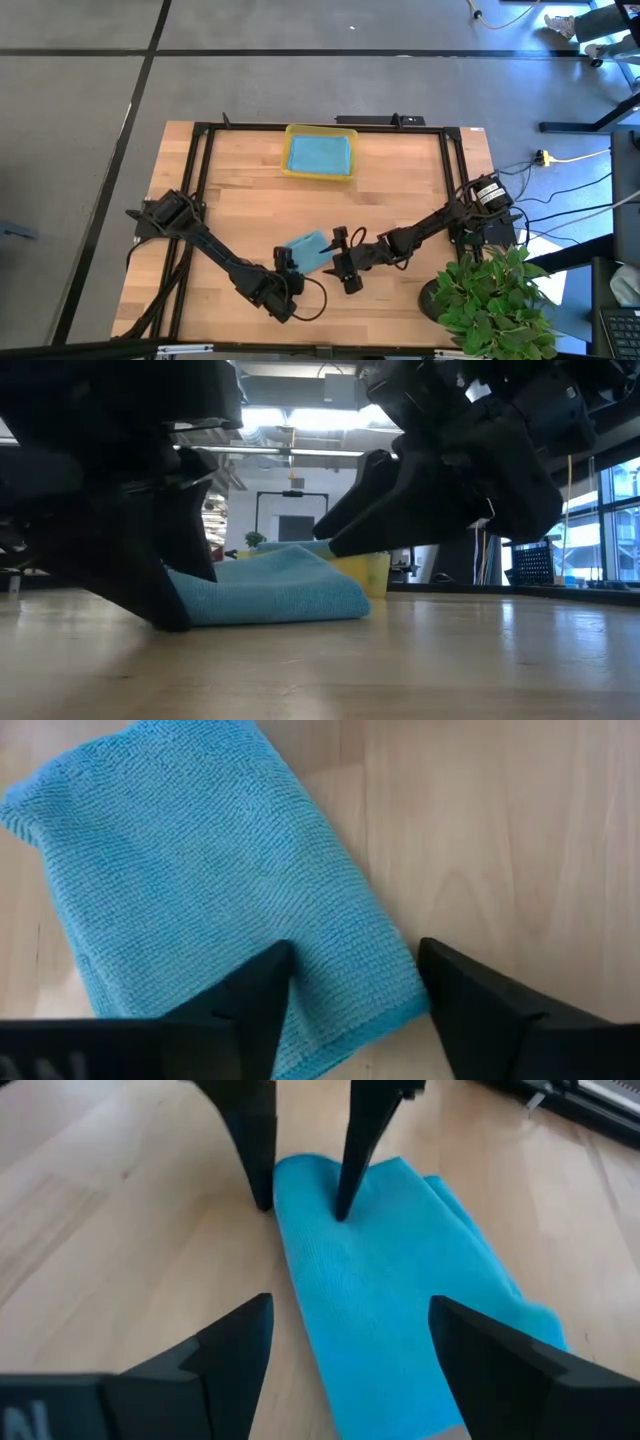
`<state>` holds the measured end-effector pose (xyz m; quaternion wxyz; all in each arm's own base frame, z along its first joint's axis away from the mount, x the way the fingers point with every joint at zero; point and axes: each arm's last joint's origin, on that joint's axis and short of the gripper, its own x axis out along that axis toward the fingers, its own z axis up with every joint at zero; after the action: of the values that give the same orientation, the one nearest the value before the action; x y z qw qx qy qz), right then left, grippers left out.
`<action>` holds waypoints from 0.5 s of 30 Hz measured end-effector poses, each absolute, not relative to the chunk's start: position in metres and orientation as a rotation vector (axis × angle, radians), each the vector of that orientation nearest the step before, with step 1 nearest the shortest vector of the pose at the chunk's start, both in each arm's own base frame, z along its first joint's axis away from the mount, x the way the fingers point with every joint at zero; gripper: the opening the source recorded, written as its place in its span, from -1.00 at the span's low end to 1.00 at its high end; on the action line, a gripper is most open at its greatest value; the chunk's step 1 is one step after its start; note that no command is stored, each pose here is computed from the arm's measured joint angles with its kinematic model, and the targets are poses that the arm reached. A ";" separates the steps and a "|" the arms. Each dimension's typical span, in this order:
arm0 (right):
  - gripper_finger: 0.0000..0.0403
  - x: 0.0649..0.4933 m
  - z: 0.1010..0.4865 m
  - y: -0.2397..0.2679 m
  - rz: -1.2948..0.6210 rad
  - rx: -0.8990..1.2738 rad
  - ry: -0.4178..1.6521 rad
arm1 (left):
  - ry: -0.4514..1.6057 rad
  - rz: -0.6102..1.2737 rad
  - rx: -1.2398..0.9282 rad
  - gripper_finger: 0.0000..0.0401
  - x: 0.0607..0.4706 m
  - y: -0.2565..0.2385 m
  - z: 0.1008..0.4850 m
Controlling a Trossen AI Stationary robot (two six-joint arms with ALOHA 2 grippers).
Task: Fold microfiber towels
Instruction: Put the blue towel into the yellow bin
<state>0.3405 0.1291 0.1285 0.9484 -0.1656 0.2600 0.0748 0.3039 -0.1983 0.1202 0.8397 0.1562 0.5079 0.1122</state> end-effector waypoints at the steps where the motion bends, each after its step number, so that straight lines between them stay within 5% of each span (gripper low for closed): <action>1: 0.33 0.340 0.128 0.129 0.153 -0.338 0.535 | 1.075 0.237 0.332 0.01 0.304 -0.198 0.120; 12: 0.33 0.336 0.126 0.138 0.218 -0.457 0.540 | 1.098 0.247 0.378 -0.90 0.302 -0.195 0.117; 15: 0.33 0.331 0.125 0.147 0.249 -0.563 0.537 | 1.084 0.272 0.401 -0.97 0.301 -0.193 0.117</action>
<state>0.3310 0.1467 0.1254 0.9177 -0.2739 0.2612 0.1211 0.3014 -0.1928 0.1172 0.8288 0.1890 0.5108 0.1283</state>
